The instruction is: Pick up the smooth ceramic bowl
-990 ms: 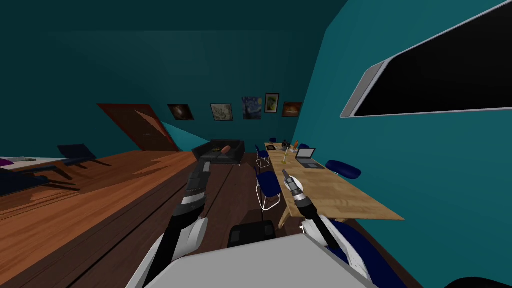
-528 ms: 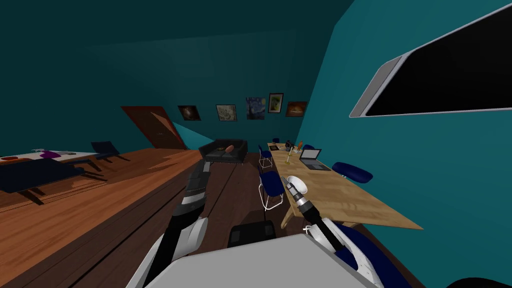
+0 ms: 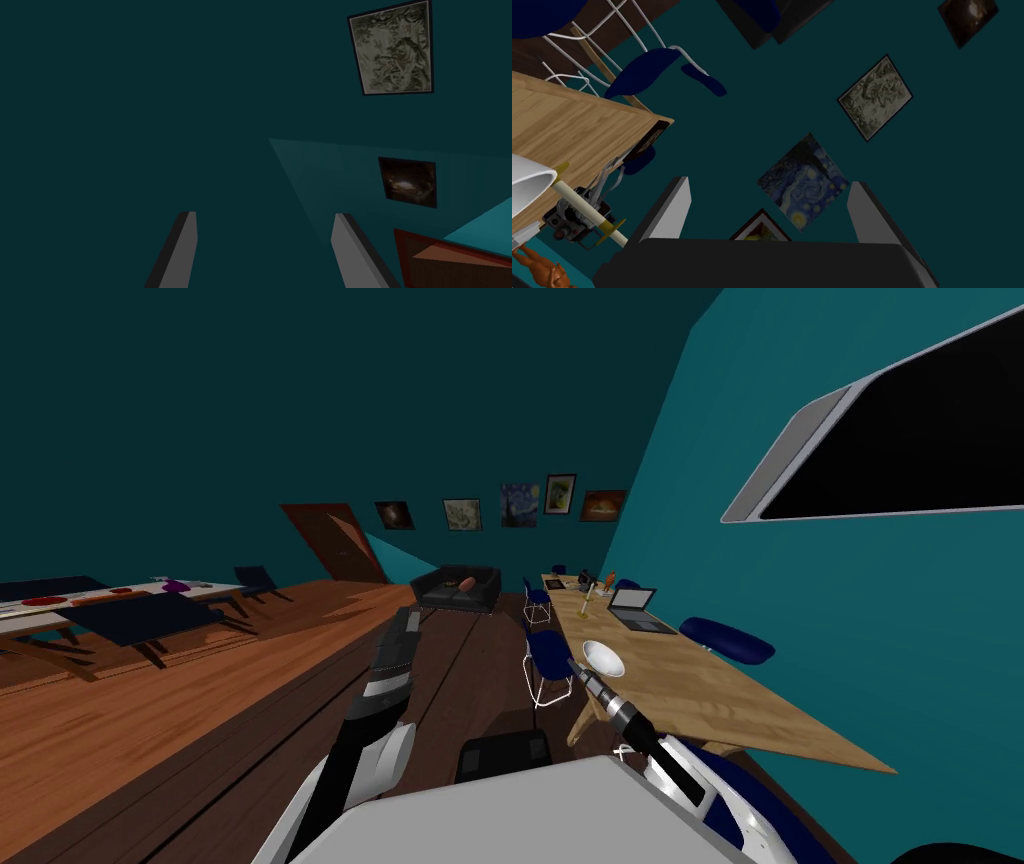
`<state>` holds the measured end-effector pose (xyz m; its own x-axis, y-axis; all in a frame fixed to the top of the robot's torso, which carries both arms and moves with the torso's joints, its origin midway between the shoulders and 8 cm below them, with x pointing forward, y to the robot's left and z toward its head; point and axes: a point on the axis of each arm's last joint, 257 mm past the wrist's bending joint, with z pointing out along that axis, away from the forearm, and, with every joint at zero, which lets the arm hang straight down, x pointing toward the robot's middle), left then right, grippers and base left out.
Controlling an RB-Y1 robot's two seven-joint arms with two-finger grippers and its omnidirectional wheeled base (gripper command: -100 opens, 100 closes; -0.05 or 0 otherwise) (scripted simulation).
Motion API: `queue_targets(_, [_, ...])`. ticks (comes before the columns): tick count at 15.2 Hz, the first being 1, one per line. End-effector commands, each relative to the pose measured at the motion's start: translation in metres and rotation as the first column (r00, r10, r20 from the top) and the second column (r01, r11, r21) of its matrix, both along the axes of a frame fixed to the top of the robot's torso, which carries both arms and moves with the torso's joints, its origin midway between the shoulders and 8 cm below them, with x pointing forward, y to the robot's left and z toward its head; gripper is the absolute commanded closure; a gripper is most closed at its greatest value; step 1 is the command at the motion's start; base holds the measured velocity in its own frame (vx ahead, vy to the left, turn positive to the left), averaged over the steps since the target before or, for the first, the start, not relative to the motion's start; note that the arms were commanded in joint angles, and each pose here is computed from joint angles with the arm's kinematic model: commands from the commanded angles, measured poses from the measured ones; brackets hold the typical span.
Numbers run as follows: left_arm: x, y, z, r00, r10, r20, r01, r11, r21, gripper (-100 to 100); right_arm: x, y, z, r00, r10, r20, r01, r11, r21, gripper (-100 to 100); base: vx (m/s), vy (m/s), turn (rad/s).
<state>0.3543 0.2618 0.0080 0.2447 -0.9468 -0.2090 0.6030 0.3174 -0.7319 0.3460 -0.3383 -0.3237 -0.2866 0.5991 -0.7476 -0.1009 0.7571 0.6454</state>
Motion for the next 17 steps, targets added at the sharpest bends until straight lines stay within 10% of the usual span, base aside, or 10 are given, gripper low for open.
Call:
queue_targets(1, [0.000, 0.000, 0.000, 1.000, 0.000, 0.000, 0.000, 1.000, 0.000, 0, -0.005, -0.010, -0.012, 1.000, -0.001, -0.029, 0.000, 1.000, -0.026, -100, -0.023, 0.036, 0.045])
queue_targets(17, [0.000, 0.000, 0.000, 1.000, 0.000, 0.000, 0.000, 1.000, 0.000, 0, -0.081, -0.119, -0.108, 0.940, -0.022, -0.339, -0.104, 0.932, -0.348, -100, -0.015, 0.045, 0.091])
